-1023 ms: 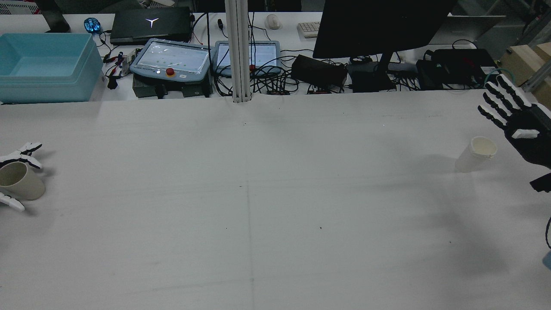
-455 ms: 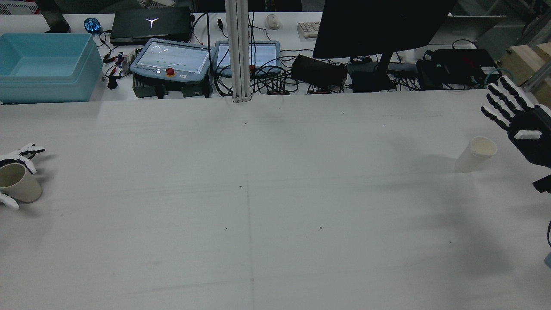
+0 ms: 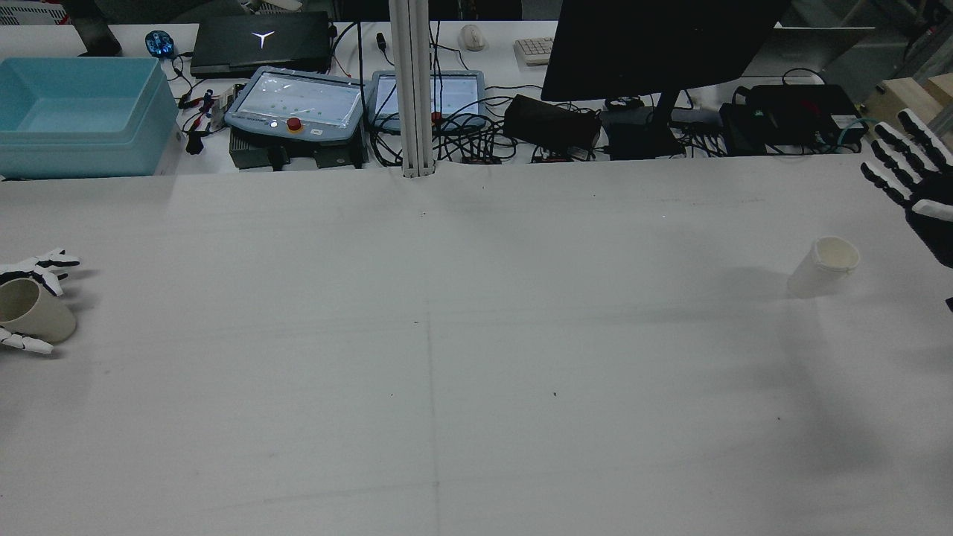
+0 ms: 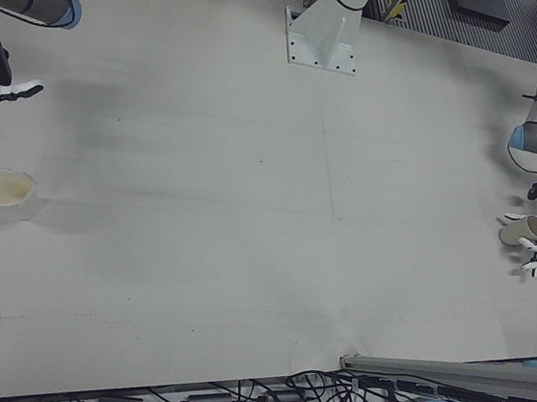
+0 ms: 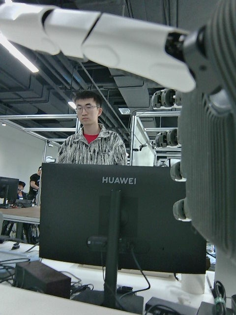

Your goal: Pour water

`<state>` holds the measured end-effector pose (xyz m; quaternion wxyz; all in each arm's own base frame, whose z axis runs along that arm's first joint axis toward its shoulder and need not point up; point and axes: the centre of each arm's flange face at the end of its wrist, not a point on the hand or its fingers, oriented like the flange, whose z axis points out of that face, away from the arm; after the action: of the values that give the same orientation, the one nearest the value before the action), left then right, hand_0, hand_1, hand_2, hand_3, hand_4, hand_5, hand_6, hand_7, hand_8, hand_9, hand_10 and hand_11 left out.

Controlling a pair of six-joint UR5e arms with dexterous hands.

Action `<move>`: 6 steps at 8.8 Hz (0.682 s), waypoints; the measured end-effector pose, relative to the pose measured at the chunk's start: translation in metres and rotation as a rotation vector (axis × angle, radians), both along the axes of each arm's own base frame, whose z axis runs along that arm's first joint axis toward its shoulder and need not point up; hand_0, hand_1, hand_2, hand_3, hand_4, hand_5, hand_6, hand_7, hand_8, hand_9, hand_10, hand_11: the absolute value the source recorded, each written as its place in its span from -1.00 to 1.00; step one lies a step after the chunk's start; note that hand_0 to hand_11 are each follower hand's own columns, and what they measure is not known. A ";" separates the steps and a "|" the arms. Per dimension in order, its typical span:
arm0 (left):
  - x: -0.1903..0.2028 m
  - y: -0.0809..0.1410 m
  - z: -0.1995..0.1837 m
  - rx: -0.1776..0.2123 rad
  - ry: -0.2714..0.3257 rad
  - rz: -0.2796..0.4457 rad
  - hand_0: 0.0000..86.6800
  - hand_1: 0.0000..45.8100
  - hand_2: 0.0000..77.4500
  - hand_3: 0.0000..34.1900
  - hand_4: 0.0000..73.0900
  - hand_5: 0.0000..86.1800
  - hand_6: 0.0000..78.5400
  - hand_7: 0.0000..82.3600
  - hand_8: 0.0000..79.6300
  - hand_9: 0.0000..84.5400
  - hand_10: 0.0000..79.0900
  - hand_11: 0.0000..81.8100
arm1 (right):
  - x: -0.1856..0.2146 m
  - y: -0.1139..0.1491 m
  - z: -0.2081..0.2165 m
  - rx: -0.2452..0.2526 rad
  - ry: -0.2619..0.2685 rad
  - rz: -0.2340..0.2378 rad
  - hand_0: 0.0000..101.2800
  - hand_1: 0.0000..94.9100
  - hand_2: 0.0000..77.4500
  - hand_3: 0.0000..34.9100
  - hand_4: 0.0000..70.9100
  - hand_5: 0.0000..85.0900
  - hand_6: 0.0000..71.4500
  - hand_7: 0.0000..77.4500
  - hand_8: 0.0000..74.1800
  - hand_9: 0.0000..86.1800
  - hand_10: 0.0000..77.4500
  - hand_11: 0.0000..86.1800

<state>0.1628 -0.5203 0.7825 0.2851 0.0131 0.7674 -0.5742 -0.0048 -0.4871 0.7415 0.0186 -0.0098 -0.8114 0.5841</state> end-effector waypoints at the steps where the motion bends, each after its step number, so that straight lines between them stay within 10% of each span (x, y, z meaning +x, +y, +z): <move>1: 0.000 0.000 0.001 -0.023 0.025 0.004 0.86 0.10 -0.70 -0.99 0.39 -0.11 -0.58 -0.46 -0.84 -0.83 -0.77 -0.57 | 0.020 0.001 -0.001 0.002 -0.024 0.029 0.02 -0.60 -0.85 -0.09 -0.92 -0.85 -0.92 -0.69 -0.99 -0.97 -0.99 -0.96; 3: 0.000 0.000 -0.005 -0.073 0.075 0.014 0.86 0.17 -0.14 -0.98 0.42 -0.11 -0.61 -0.46 -0.84 -0.83 -0.77 -0.57 | 0.053 0.027 0.015 -0.024 -0.043 0.056 0.08 -0.49 -0.69 -0.13 -0.86 -0.85 -0.88 -0.63 -1.00 -0.97 -0.99 -0.96; 6: 0.001 -0.003 -0.029 -0.114 0.130 0.023 0.86 0.02 0.03 -0.99 0.42 -0.11 -0.61 -0.46 -0.84 -0.87 -0.77 -0.61 | 0.047 0.068 0.136 -0.089 0.048 0.010 0.13 -0.51 -0.66 -0.17 -1.00 -0.82 -0.97 -0.77 -1.00 -0.97 -0.99 -0.91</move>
<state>0.1638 -0.5230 0.7537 0.2416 -0.0494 0.7504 -0.6133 0.0421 -0.4187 0.8775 0.0350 0.0075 -0.7841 0.6196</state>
